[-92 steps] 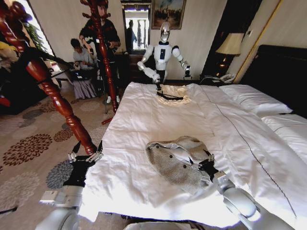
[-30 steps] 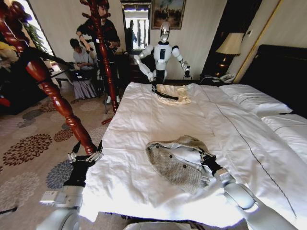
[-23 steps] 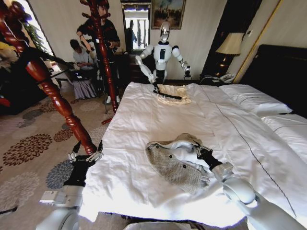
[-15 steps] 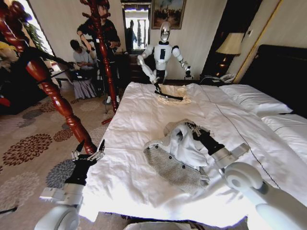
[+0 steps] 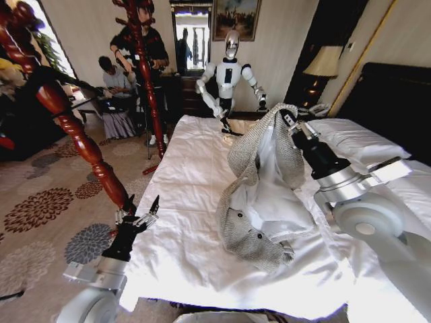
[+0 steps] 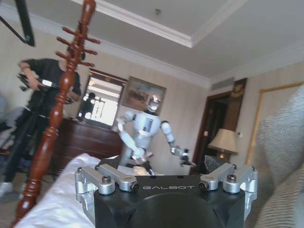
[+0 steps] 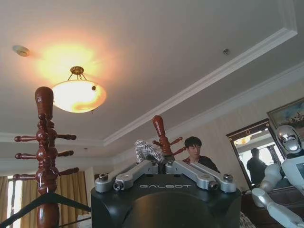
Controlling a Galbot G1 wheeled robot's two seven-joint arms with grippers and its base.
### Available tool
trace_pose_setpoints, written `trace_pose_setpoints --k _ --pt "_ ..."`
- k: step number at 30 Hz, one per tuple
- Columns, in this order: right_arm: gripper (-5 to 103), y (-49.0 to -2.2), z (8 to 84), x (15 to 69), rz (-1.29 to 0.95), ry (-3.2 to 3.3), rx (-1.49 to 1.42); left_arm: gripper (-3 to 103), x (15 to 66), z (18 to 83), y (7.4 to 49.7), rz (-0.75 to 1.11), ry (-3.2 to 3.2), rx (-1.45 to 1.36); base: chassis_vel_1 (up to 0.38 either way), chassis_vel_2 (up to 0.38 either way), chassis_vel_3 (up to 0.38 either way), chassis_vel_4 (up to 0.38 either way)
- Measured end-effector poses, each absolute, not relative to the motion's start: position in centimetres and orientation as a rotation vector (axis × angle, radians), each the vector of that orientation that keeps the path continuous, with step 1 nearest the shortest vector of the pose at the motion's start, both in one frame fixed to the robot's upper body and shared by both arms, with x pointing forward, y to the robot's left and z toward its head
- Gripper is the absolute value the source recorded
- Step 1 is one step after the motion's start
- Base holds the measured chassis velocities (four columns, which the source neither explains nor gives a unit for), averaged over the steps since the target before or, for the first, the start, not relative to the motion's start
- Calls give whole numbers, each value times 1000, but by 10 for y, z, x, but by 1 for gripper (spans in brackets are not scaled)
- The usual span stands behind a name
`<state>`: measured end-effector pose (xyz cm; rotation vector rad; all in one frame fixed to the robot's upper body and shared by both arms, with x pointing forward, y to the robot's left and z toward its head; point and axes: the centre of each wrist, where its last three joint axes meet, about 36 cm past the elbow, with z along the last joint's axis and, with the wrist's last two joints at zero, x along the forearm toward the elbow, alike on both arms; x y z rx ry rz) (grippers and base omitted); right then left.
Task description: Pick up the clothes from the bed and hang them on the clothes hanger.
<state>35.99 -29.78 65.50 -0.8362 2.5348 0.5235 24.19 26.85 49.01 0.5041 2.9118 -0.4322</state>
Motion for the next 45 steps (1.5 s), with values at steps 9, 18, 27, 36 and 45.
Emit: trace_pose_setpoints --k 9,18,27,36,45 --pt "2 -297 641 363 530 2556 -822 100 262 474 271 -382 2917 795 0 0 0 0" --pt "2 -301 640 371 510 2584 -817 100 309 458 291 -65 2824 1165 0 0 0 0" --pt "2 -307 642 377 504 2602 -805 100 381 439 279 32 2751 1348 0 0 0 0" --pt "2 -309 649 376 494 2591 -803 100 427 415 243 31 2716 1509 0 0 0 0" --pt "2 -310 650 376 489 2589 -798 96 446 400 223 1 2711 1580 0 0 0 0"
